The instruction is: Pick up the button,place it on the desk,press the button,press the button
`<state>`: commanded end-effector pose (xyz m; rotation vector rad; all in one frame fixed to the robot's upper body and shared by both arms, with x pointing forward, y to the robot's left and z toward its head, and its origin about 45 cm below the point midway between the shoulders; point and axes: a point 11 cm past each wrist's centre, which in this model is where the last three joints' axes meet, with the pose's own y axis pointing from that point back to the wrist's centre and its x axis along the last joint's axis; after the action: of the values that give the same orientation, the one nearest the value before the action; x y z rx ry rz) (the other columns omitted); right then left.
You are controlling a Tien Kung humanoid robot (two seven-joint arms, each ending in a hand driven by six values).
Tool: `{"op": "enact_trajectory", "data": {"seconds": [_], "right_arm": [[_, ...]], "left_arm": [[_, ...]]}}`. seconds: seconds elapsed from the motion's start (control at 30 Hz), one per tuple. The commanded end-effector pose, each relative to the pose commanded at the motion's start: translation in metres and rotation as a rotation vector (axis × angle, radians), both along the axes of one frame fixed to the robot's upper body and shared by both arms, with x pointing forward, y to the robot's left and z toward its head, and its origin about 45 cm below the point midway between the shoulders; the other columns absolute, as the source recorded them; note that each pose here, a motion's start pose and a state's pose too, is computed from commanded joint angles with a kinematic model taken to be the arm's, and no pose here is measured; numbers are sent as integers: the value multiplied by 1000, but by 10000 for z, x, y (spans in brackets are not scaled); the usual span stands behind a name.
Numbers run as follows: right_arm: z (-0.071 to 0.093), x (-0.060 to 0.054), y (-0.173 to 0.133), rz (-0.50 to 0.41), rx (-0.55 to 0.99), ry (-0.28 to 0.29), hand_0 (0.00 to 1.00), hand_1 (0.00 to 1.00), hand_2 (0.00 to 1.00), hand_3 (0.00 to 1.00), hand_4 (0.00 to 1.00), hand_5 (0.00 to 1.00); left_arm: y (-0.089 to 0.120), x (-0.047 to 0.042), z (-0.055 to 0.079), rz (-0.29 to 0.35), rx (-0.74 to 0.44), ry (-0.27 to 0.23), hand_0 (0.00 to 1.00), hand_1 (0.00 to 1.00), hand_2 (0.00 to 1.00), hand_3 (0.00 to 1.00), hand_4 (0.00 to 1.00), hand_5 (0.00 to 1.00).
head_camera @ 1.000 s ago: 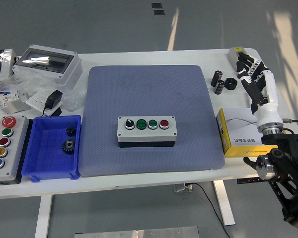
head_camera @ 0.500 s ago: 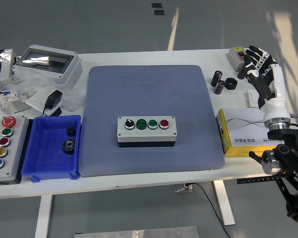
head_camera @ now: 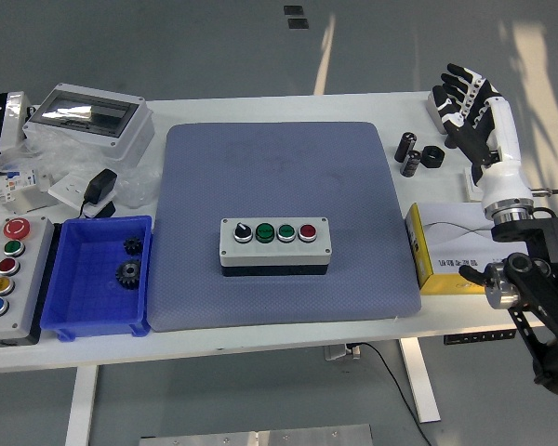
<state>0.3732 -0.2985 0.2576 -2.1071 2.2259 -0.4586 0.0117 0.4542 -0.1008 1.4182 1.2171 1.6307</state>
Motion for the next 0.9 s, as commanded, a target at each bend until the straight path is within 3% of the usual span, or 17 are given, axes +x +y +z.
{"op": "enact_trajectory", "data": {"seconds": [0.23, 0.27, 0.9], "right_arm": [[-34, -1, 44, 4, -5, 16, 840, 869, 844, 841, 801, 425], [-40, -3, 42, 2, -4, 17, 870, 905, 873, 883, 820, 417], [-123, -37, 63, 4, 11, 37, 868, 907, 878, 901, 796, 434]], "left_arm": [[-34, 12, -13, -2, -5, -4, 629, 594, 558, 610, 608, 186], [-35, 14, -14, -2, -5, -4, 629, 593, 558, 610, 607, 184], [-60, 28, -22, 1, -4, -6, 629, 592, 558, 611, 607, 181]]}}
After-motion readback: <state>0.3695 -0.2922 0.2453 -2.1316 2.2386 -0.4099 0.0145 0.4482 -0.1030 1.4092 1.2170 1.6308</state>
